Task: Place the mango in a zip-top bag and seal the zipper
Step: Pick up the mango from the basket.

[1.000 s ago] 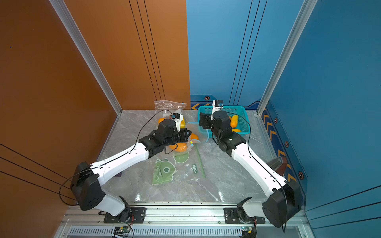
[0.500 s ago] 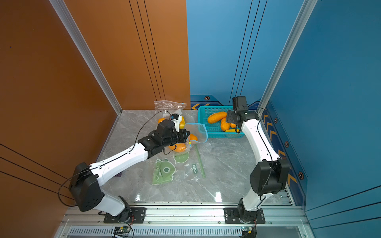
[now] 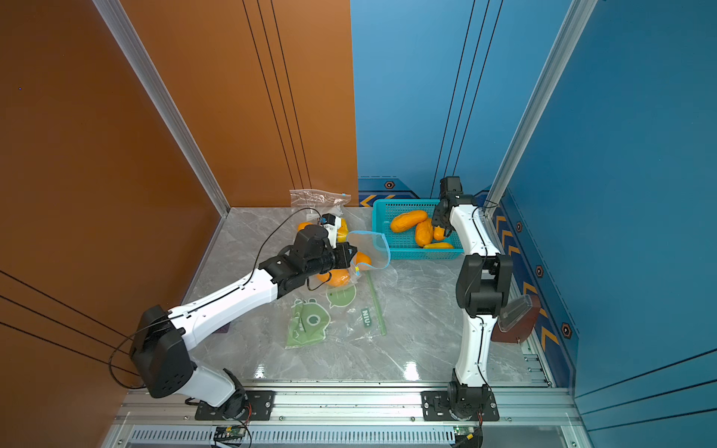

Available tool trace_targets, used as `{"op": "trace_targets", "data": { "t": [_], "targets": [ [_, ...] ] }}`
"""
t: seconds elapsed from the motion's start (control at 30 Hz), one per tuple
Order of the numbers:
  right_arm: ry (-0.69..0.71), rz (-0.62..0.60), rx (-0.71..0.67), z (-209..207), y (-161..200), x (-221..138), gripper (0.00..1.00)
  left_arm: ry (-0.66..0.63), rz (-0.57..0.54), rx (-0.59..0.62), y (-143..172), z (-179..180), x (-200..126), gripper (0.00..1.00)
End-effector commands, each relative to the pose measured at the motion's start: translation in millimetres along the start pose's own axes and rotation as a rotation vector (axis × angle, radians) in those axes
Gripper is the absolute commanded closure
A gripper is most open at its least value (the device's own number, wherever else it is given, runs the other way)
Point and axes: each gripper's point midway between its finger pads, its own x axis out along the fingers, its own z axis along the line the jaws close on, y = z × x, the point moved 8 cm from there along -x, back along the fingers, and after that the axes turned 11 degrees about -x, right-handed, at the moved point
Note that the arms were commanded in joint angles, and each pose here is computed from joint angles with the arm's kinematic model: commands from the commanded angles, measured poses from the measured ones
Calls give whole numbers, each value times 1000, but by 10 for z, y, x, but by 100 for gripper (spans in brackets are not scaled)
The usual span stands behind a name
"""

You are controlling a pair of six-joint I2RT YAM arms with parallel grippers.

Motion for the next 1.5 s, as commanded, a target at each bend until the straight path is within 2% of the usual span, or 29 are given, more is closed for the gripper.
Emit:
{"op": "trace_targets", "data": {
  "t": [0.0, 0.17, 0.53, 0.83, 1.3, 1.37, 1.47],
  "targets": [
    [1, 36, 2, 0, -15, 183, 45, 6, 5, 2, -30, 6, -36, 100],
    [2, 46, -2, 15, -66, 461, 47, 6, 12, 0, -23, 8, -19, 100],
    [-43, 96, 46, -65, -9, 927, 46, 12, 31, -5, -11, -2, 47, 100],
    [-100, 103, 55, -18, 15, 1088, 41, 8, 45, -8, 5, 2, 115, 100],
    [-102, 133, 52, -16, 103, 1336, 37, 3, 52, -11, 16, 11, 132, 100],
    [-103, 129, 50, -15, 94, 1334, 38, 3, 56, -12, 25, 12, 138, 100],
    [-111, 126, 49, -12, 83, 1308, 47, 4, 54, -10, 20, 5, 140, 100]
  ]
}}
